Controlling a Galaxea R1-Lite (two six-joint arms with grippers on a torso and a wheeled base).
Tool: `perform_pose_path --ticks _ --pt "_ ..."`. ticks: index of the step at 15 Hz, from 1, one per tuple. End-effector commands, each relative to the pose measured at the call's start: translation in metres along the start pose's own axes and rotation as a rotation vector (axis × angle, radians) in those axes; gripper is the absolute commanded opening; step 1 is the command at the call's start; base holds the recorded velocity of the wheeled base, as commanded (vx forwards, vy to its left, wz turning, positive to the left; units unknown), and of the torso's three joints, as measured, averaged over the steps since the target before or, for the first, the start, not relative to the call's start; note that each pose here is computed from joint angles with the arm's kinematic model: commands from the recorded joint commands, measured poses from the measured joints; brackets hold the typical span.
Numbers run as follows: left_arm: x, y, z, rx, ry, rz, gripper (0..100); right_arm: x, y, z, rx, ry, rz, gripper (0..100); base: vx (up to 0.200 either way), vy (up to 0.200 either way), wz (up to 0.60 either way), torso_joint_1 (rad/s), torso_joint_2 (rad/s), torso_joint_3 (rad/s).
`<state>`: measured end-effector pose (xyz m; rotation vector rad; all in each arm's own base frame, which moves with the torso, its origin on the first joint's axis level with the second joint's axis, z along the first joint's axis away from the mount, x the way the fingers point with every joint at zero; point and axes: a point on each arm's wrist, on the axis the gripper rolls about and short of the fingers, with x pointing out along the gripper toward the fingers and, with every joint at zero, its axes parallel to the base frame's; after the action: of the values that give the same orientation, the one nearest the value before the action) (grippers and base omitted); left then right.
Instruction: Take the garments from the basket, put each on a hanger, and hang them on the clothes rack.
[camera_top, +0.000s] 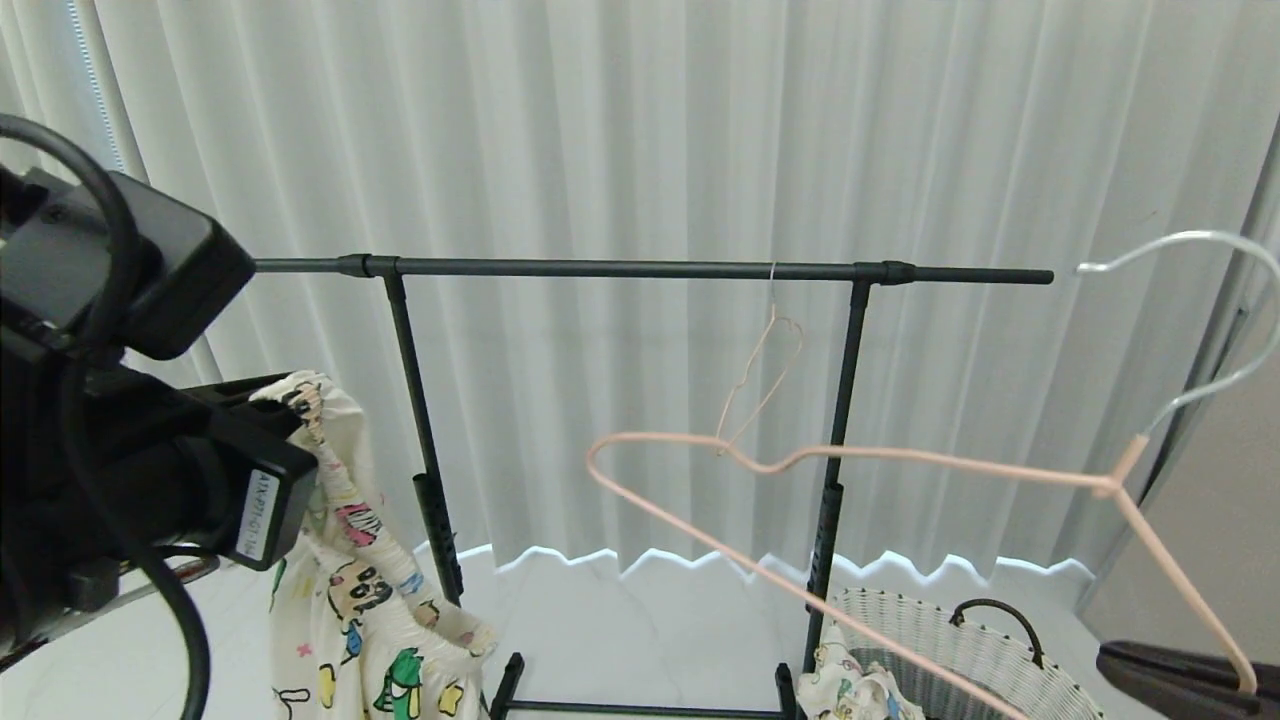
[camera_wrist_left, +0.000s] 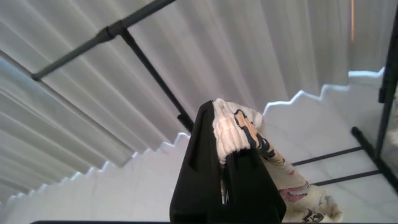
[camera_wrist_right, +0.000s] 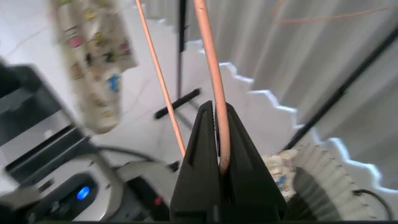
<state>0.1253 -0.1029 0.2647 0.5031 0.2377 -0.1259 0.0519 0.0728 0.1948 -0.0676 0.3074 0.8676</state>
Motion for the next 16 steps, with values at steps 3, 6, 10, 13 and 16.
perform_pose_path --ticks 3,6,10,13,16 --pt "0.039 -0.034 0.004 -0.136 0.106 -0.021 0 0.003 0.005 -0.010 0.004 0.047 0.055 0 0.000 0.000 0.00 0.000 0.00 0.000" --pt "0.060 -0.055 0.009 -0.213 0.150 -0.032 0 0.010 0.005 -0.014 0.012 0.086 0.049 0 0.000 0.000 0.00 0.000 0.00 0.000" --pt "0.069 -0.074 0.008 -0.231 0.178 -0.059 0 0.024 0.006 -0.018 0.055 0.147 0.034 0 0.000 0.000 0.00 0.000 0.00 0.000" --pt "0.062 -0.082 0.010 -0.221 0.164 -0.096 0 0.033 0.007 -0.019 0.074 0.157 0.029 0 0.000 0.000 0.00 0.000 0.00 0.000" --pt "0.061 -0.091 0.010 -0.204 0.164 -0.121 0 0.041 0.008 -0.017 0.077 0.141 0.031 0 0.000 0.000 0.00 0.000 0.00 0.000"
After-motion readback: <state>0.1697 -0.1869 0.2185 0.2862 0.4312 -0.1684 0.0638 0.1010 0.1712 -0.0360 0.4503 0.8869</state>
